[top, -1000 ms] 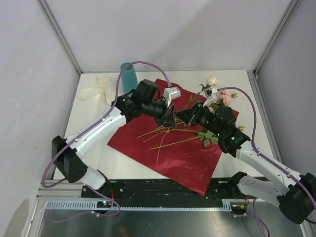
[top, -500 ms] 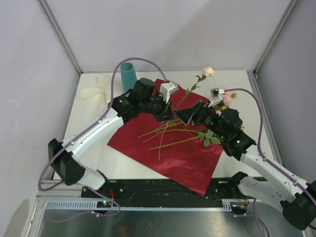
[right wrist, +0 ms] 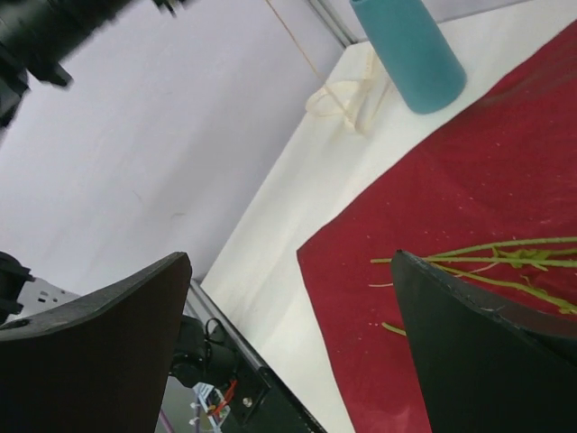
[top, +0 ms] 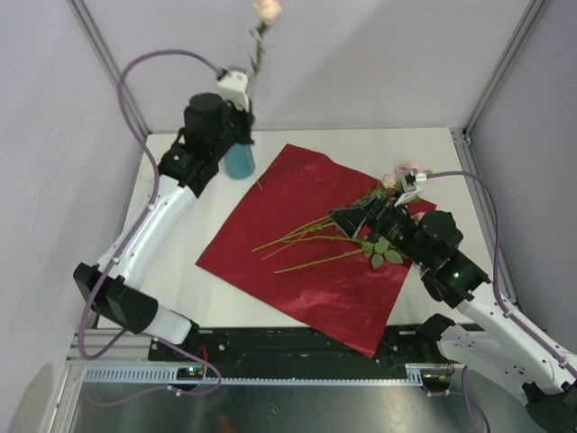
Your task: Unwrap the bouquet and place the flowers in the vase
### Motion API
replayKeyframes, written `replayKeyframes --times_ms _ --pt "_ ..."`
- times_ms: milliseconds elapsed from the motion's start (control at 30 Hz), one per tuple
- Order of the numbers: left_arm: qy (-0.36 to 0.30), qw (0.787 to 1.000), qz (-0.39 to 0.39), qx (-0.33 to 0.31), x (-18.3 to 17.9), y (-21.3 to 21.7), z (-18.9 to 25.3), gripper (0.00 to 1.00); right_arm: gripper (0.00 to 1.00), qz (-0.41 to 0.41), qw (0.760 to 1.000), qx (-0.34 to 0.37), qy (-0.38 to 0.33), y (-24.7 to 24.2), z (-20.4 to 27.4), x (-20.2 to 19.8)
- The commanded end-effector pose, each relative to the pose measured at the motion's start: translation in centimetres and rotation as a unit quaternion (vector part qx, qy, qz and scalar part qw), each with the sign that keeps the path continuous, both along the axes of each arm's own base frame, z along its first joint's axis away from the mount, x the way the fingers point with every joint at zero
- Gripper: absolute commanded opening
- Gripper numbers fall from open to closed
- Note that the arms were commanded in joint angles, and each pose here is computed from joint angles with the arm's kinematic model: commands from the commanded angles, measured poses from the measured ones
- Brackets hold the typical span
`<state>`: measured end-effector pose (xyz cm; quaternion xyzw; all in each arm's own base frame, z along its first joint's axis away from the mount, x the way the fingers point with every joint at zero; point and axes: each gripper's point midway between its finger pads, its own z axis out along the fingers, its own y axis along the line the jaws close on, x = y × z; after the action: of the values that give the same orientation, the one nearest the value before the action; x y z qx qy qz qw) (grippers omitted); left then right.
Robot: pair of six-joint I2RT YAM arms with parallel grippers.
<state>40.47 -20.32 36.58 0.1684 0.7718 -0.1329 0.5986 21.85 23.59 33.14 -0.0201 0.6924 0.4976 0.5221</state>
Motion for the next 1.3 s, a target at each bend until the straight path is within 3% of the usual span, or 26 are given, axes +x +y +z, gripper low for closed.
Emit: replayKeyframes --times_ms 0,233,400,633,1033,1267 --pt "-0.129 0.983 0.133 0.0 6.0 6.6 7.7 0.0 0.99 -0.023 0.999 -0.024 -0.023 -0.8 0.6 0.4" --pt "-0.247 0.948 0.2 0.014 11.2 10.1 14.0 0.0 0.99 -0.029 0.998 -0.051 -0.018 0.0 -1.1 2.0" --pt "-0.27 0.942 0.197 0.0 14.2 10.9 15.0 0.0 0.99 -0.032 0.997 -0.063 -0.014 0.5 -2.1 3.1" --pt "-0.231 0.955 0.183 0.015 17.6 10.4 9.7 0.0 0.99 -0.041 0.996 -0.077 0.004 0.3 -3.4 4.1" --pt "-0.13 0.978 0.163 0.03 20.0 9.5 -1.6 0.0 0.99 -0.042 0.996 -0.078 0.018 0.2 -4.0 4.4" --pt "-0.15 0.968 0.197 0.037 19.1 11.1 0.8 0.0 0.99 -0.046 0.996 -0.078 0.013 -0.3 -3.6 4.0"
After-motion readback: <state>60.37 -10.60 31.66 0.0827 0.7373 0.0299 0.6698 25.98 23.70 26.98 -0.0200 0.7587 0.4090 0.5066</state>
